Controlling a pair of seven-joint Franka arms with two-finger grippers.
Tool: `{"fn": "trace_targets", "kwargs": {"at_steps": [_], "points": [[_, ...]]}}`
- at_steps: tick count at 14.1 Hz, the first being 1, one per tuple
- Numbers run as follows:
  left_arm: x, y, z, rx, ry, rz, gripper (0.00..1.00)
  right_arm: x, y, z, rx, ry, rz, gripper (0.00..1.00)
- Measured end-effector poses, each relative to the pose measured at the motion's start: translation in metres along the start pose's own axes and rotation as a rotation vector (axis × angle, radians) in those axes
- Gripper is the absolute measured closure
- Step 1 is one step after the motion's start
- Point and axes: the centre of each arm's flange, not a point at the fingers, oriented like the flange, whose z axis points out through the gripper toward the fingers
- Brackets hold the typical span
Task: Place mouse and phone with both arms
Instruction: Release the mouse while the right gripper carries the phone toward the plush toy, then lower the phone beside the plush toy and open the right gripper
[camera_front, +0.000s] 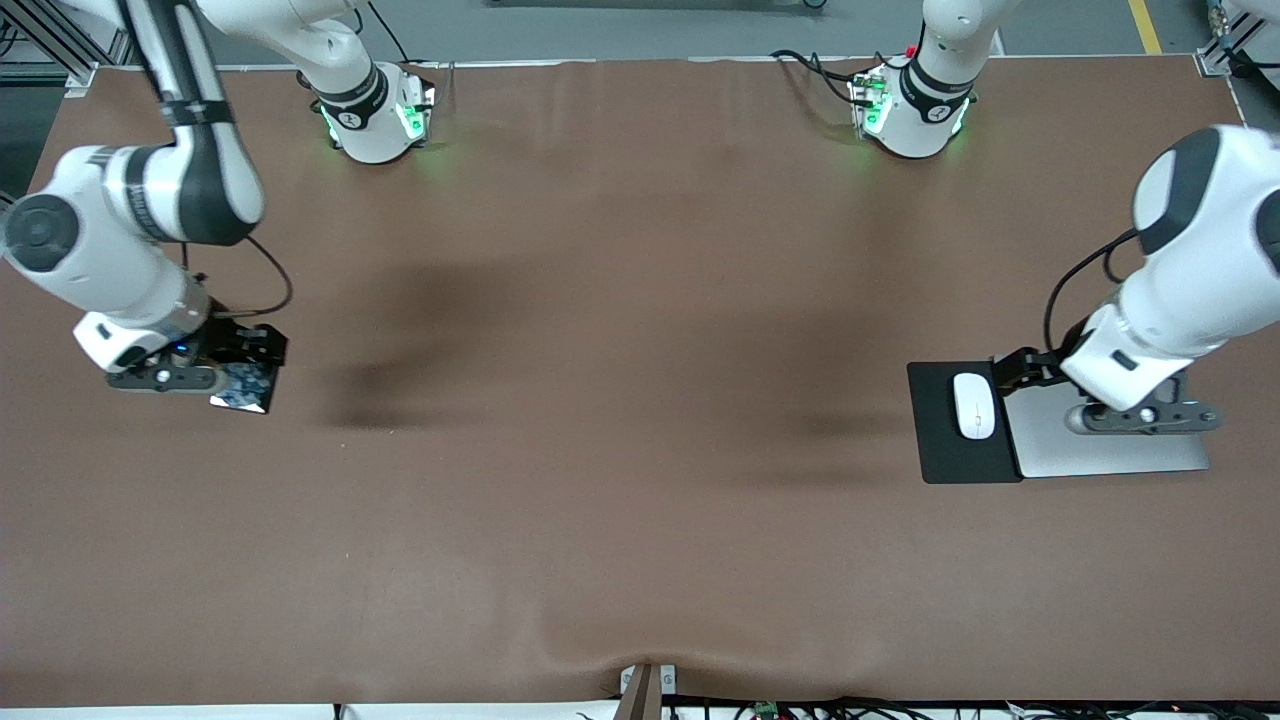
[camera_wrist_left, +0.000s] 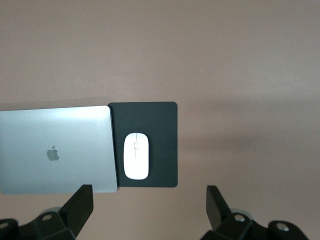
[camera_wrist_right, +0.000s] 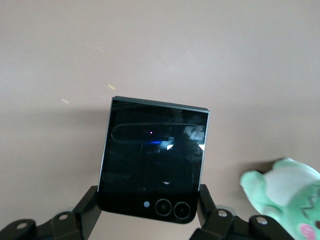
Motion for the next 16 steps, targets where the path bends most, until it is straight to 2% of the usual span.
{"fn": "trace_targets", "kwargs": {"at_steps": [2, 4, 7, 11, 13, 16], "points": [[0.002, -0.003, -0.030, -0.024, 0.010, 0.015, 0.00, -0.018, 0.037, 0.022, 0.048, -0.042, 0.038, 0.19], [-0.001, 0.008, -0.043, -0.016, -0.024, 0.047, 0.00, -0.029, 0.043, 0.037, 0.067, -0.064, 0.054, 0.19], [-0.005, 0.028, -0.066, -0.026, -0.045, 0.077, 0.00, -0.042, 0.041, 0.062, 0.062, -0.038, 0.056, 0.19], [-0.030, 0.016, -0.118, -0.037, 0.000, 0.095, 0.00, -0.064, 0.043, 0.107, 0.039, -0.001, 0.063, 0.19], [-0.045, 0.005, -0.134, -0.042, 0.015, 0.107, 0.00, -0.073, 0.040, 0.131, 0.021, 0.006, 0.051, 0.19], [-0.066, 0.003, -0.133, -0.032, -0.002, 0.112, 0.00, -0.078, 0.039, 0.153, 0.005, 0.001, -0.004, 0.19]]}}
